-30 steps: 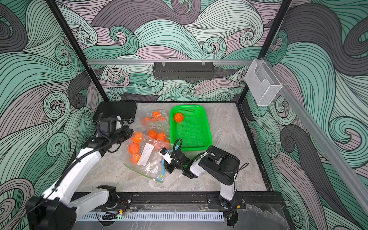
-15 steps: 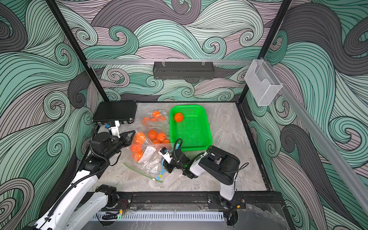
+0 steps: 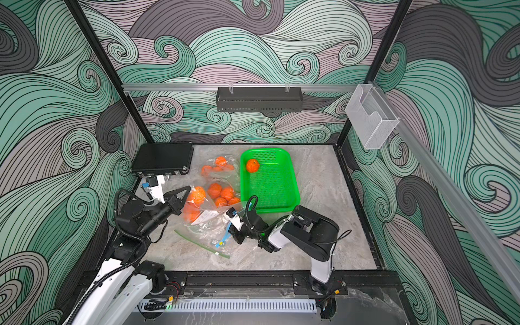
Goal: Open the zip-top bag and take out the orange
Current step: Adjust the zipper food storage bag in the zipper food storage bag, then pick up the orange from the zipper food storage bag.
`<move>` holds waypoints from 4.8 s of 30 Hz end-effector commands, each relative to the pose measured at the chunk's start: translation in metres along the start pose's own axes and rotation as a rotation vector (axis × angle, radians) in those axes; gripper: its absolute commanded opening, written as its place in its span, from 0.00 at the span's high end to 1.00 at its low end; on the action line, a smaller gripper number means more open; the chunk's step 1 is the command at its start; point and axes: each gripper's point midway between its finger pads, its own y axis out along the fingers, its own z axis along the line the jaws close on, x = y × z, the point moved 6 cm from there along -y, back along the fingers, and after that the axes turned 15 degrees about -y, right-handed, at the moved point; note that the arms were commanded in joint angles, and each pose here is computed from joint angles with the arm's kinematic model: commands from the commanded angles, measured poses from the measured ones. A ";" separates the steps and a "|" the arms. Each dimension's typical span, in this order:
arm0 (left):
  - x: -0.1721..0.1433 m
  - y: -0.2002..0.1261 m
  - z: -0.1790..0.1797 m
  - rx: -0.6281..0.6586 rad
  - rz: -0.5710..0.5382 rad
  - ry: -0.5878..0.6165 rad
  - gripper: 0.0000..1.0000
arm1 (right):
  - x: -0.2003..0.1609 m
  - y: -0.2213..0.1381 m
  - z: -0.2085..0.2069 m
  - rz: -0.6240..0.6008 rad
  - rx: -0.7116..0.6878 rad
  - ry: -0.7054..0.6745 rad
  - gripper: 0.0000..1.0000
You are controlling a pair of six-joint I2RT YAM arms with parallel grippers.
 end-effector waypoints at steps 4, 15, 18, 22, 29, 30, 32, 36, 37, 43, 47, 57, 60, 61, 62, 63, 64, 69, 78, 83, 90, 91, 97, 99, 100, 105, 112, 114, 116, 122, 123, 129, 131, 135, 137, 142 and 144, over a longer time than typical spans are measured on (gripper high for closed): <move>0.001 0.007 -0.015 -0.099 0.051 0.088 1.00 | 0.001 -0.001 -0.001 -0.016 0.001 0.009 0.74; 0.014 -0.002 -0.016 -0.092 -0.094 0.074 0.95 | -0.002 0.001 -0.002 0.000 -0.007 0.017 0.73; 0.010 -0.002 -0.017 -0.059 -0.030 0.090 0.89 | -0.003 0.001 -0.003 0.003 -0.008 0.019 0.73; 0.012 -0.004 -0.007 0.050 -0.019 0.088 0.96 | -0.003 0.002 -0.003 0.002 -0.005 0.023 0.74; 0.036 0.006 0.020 0.331 -0.132 -0.029 1.00 | 0.008 -0.004 0.005 -0.074 0.064 -0.018 0.71; 0.037 0.010 0.023 0.383 -0.099 -0.029 1.00 | 0.012 -0.006 0.007 -0.097 0.079 -0.033 0.69; 0.038 0.016 0.035 0.507 -0.045 -0.039 1.00 | 0.018 -0.011 0.011 -0.130 0.101 -0.066 0.66; 0.033 0.030 0.048 0.621 0.068 -0.079 1.00 | 0.028 -0.021 0.016 -0.195 0.126 -0.145 0.56; 0.032 0.034 0.052 0.637 0.079 -0.087 1.00 | 0.031 -0.023 0.016 -0.211 0.128 -0.161 0.54; 0.031 0.056 0.080 0.744 0.117 -0.115 1.00 | 0.052 -0.017 0.011 -0.246 0.111 -0.249 0.51; 0.039 0.067 0.079 0.795 0.195 -0.119 1.00 | 0.045 -0.011 0.000 -0.228 0.063 -0.199 0.52; 0.046 0.073 0.085 0.816 0.186 -0.167 1.00 | 0.036 -0.025 0.003 -0.197 0.078 0.014 0.41; 0.045 0.074 0.085 0.806 0.190 -0.176 1.00 | 0.039 -0.018 0.006 -0.205 0.121 0.131 0.38; 0.045 0.075 0.085 0.806 0.190 -0.176 1.00 | 0.039 -0.014 0.006 -0.200 0.124 0.166 0.38; 0.045 0.075 0.086 0.805 0.190 -0.177 1.00 | 0.038 -0.010 0.005 -0.195 0.120 0.198 0.38; 0.045 0.075 0.086 0.805 0.193 -0.179 1.00 | 0.037 -0.006 0.004 -0.190 0.125 0.222 0.39; 0.044 0.076 0.087 0.806 0.197 -0.178 1.00 | 0.036 -0.002 0.005 -0.185 0.136 0.243 0.40; 0.042 0.078 0.090 0.815 0.220 -0.179 1.00 | 0.030 0.008 0.005 -0.173 0.154 0.297 0.61; 0.054 0.076 0.102 0.905 0.202 -0.160 1.00 | 0.028 -0.026 0.017 -0.288 0.197 0.176 1.00; 0.058 0.076 0.113 0.946 0.207 -0.165 1.00 | 0.020 -0.035 0.027 -0.309 0.260 0.148 1.00; 0.052 0.079 0.120 0.941 0.253 -0.188 1.00 | 0.024 -0.036 0.027 -0.327 0.263 0.107 0.78; 0.051 0.079 0.121 0.937 0.260 -0.193 1.00 | 0.022 -0.036 0.023 -0.320 0.229 0.114 0.63; 0.039 0.086 0.135 0.954 0.321 -0.225 1.00 | 0.006 -0.043 0.005 -0.287 0.126 0.097 0.41; 0.039 0.087 0.136 0.955 0.338 -0.242 1.00 | 0.010 -0.051 0.008 -0.308 0.136 0.031 0.37; 0.039 0.087 0.136 0.955 0.342 -0.248 1.00 | 0.014 -0.056 0.010 -0.325 0.142 -0.005 0.35; 0.041 0.085 0.139 0.964 0.342 -0.242 1.00 | 0.022 -0.079 0.012 -0.351 0.086 -0.174 0.30; 0.041 0.083 0.143 0.984 0.347 -0.229 1.00 | 0.006 -0.090 -0.005 -0.112 -0.082 -0.305 0.53; 0.041 0.083 0.144 0.986 0.350 -0.229 1.00 | 0.005 -0.091 -0.010 -0.090 -0.128 -0.317 0.62; 0.040 0.084 0.145 0.987 0.356 -0.232 1.00 | 0.002 -0.087 -0.012 -0.062 -0.126 -0.319 0.67; 0.040 0.084 0.145 0.980 0.360 -0.246 1.00 | 0.003 -0.065 -0.012 -0.050 -0.064 -0.323 0.68; 0.040 0.084 0.145 0.978 0.362 -0.247 1.00 | 0.005 -0.062 -0.013 -0.053 -0.059 -0.323 0.68; 0.040 0.084 0.146 0.976 0.363 -0.253 1.00 | 0.020 -0.041 -0.010 -0.076 0.011 -0.350 0.66; 0.039 0.084 0.146 0.975 0.364 -0.255 1.00 | 0.019 -0.032 -0.009 -0.079 0.035 -0.357 0.64; 0.038 0.084 0.147 0.974 0.370 -0.260 1.00 | 0.021 -0.019 -0.001 -0.092 0.086 -0.390 0.50; 0.037 0.085 0.147 0.974 0.375 -0.263 1.00 | 0.025 -0.013 0.006 -0.100 0.114 -0.428 0.40; 0.037 0.084 0.147 0.975 0.376 -0.264 1.00 | 0.030 0.001 0.020 -0.124 0.175 -0.482 0.23; 0.037 0.083 0.147 0.974 0.375 -0.267 1.00 | 0.031 0.007 0.027 -0.119 0.189 -0.510 0.17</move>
